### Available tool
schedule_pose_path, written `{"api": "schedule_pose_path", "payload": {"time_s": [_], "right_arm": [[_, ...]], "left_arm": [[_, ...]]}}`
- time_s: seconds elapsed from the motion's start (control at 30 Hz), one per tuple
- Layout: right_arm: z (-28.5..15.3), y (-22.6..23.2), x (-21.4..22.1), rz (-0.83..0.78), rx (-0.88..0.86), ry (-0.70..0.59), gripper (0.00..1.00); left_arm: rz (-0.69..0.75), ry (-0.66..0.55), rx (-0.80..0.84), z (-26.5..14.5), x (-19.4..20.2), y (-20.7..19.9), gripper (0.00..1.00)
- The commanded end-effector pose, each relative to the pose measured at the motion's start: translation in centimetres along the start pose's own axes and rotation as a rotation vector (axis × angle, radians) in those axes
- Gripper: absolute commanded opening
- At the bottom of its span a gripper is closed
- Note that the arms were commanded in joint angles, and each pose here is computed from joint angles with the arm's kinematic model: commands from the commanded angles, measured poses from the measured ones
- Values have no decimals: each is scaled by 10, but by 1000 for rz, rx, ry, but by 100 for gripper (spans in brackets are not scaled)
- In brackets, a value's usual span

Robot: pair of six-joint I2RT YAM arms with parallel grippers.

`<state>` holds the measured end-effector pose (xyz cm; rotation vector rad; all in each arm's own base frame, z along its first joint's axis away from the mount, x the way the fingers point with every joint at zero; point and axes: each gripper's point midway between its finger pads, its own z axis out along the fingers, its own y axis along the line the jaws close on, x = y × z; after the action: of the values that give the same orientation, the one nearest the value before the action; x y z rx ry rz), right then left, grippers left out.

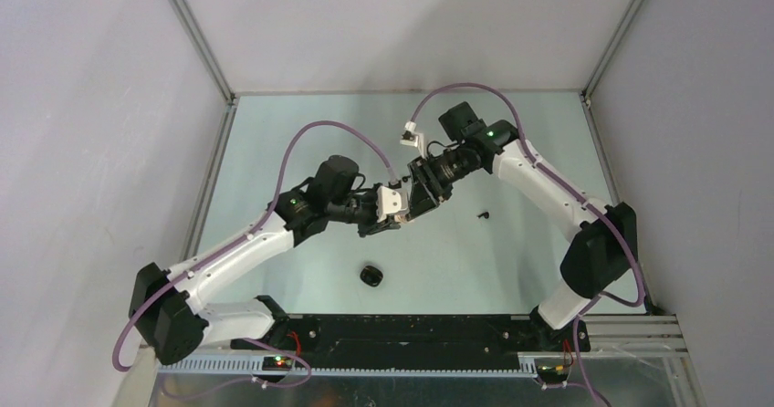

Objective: Insert the wireless bluetooth earbuds into the charging case
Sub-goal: Place the earbud in the charging case.

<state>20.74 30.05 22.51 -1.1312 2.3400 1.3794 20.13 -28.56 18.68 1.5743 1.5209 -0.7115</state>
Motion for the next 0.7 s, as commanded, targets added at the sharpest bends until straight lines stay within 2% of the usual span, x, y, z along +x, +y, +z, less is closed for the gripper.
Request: {"api": "schedule_pose_path", "payload": {"time_s": [0.0, 0.4, 0.67], "right_arm": [[-12, 7, -4, -71, 7, -41, 45], [-16, 7, -3, -88, 18, -40, 45], [-31, 27, -10, -134, -56, -79, 46]], "left_arm": [[51, -91, -4, -7, -27, 0, 0], [26, -127, -28, -14, -33, 5, 0], [6, -159, -21, -18, -37, 6, 0]]}}
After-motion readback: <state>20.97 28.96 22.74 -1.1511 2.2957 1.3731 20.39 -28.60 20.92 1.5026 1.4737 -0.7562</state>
